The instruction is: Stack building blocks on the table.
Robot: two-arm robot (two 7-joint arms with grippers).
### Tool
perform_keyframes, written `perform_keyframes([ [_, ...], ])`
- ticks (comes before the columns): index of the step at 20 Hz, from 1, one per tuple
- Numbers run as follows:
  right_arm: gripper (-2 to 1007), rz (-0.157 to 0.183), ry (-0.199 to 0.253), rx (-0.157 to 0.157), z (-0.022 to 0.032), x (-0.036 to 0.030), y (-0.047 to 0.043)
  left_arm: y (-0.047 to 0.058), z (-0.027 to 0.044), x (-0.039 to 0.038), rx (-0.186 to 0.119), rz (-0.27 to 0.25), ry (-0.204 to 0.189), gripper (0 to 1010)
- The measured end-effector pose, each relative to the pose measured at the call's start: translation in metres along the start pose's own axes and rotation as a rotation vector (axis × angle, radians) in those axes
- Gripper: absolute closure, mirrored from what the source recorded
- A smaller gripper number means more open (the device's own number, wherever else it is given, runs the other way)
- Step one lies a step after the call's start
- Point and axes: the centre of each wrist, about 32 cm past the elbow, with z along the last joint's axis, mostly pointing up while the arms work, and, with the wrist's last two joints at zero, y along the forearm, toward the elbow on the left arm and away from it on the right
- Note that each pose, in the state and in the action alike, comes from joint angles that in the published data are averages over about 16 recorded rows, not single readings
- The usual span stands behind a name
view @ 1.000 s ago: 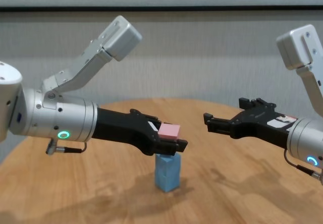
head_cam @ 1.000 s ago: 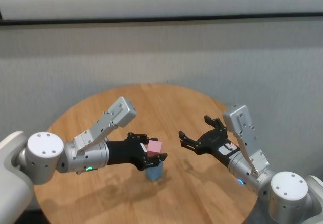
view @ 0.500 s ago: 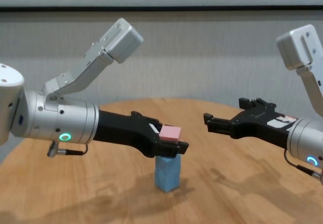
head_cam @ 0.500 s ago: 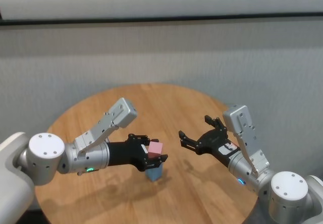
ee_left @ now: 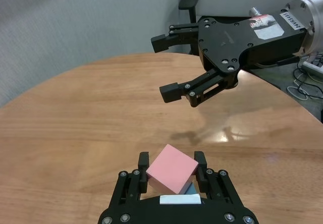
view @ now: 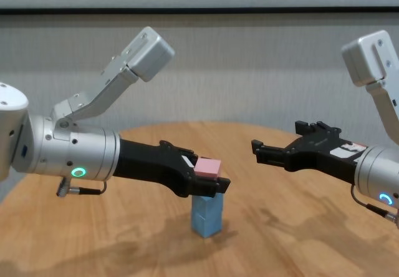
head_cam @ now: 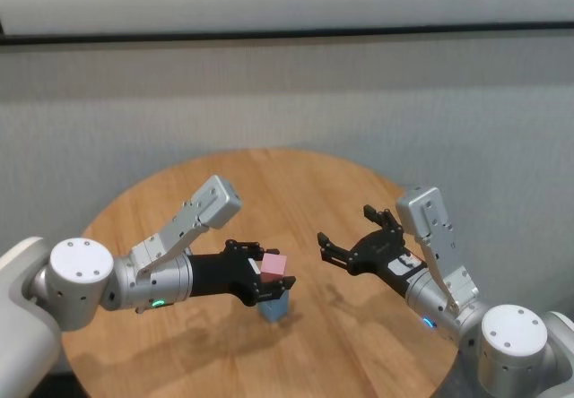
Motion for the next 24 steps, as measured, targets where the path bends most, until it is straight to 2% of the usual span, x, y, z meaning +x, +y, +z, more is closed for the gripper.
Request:
perform_keyframes([
  [9,2,0.000,0.000,0.000,0.0000,0.0000,0.0000,0.000,-0.0018,0.0005,0.001,0.000,0.003,430],
  [15,2,0.000,0.000,0.000,0.0000,0.0000,0.0000,0.000,-0.0006,0.0012,-0.005,0.003,0.001,337],
  [20,2,0.000,0.000,0.000,0.0000,0.0000,0.0000,0.005,0.0051,0.0030,-0.028,0.024,-0.004,209],
  [24,2,0.000,0.000,0.000,0.0000,0.0000,0.0000,0.014,0.0143,0.0048,-0.061,0.067,-0.016,110],
])
